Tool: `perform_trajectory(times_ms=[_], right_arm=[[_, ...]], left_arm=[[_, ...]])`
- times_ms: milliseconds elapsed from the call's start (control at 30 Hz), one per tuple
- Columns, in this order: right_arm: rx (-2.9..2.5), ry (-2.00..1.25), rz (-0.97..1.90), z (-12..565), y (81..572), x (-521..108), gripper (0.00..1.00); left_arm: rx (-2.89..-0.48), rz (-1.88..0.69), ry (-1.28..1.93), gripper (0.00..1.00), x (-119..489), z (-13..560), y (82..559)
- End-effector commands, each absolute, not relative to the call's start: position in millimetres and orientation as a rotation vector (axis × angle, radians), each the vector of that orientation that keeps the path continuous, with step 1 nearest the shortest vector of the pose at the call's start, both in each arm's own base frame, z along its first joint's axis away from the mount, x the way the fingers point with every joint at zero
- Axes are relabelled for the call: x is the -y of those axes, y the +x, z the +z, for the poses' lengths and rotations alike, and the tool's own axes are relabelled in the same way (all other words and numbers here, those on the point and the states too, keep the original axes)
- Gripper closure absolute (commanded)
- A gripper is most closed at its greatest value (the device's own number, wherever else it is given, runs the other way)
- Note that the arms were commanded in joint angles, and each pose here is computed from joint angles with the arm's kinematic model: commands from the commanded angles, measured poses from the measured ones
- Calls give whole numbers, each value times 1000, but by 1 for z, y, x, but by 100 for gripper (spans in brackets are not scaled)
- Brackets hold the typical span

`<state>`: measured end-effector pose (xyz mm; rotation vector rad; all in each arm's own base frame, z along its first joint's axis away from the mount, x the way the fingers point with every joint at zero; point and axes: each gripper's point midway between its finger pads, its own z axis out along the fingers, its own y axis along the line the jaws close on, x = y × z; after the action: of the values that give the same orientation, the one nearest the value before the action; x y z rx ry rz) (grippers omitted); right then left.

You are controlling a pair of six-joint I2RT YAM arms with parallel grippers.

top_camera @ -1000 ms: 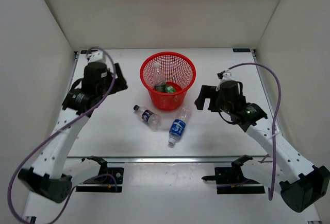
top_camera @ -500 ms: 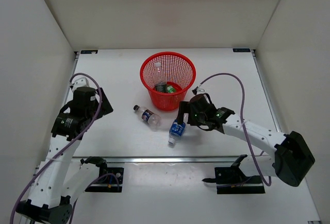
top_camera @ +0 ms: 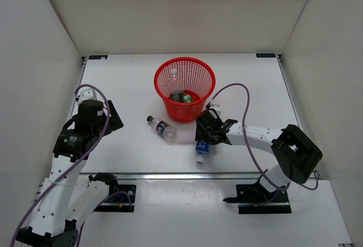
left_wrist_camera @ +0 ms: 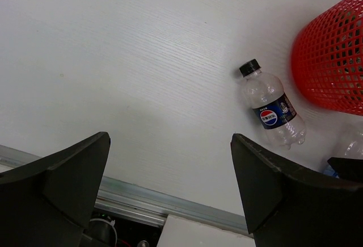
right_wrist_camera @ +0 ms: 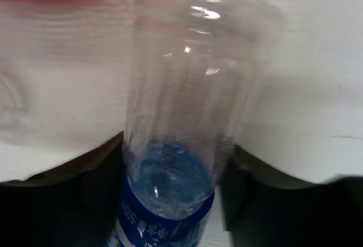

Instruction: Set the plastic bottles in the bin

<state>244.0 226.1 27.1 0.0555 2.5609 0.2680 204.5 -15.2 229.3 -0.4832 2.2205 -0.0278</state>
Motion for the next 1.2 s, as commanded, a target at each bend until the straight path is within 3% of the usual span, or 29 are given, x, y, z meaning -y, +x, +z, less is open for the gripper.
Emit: perform_trajectory(times_ms=[0, 100, 267, 433, 633, 833, 933, 1067, 1167], right_arm=[[-2491, 166, 263, 45, 250, -217, 55], [-2388, 219, 338, 78, 250, -206, 67], [-2188, 291, 420, 161, 274, -154, 72], [-1831, 160, 487, 310, 306, -119, 72], [-1541, -171, 443, 409, 331, -204, 66], [-1478, -258, 480, 408, 384, -260, 61], [-1483, -317, 402, 388, 407, -272, 49], [-1528, -363, 297, 360, 429, -281, 41], [-1559, -368, 289, 345, 432, -284, 14]], left_arm=[[-2206, -45, -476, 1, 17, 235, 204], [-2201, -59, -480, 1, 19, 237, 206], [-2216, -68, -463, 2, 23, 233, 210], [-2262, -60, -445, 1, 26, 222, 217], [-2276, -82, -426, 2, 34, 217, 227], [-2290, -102, -424, 1, 38, 214, 229], [-2304, -119, -411, 1, 43, 208, 227], [-2317, -116, -409, 1, 43, 205, 227], [-2332, -107, -402, 1, 43, 201, 227]])
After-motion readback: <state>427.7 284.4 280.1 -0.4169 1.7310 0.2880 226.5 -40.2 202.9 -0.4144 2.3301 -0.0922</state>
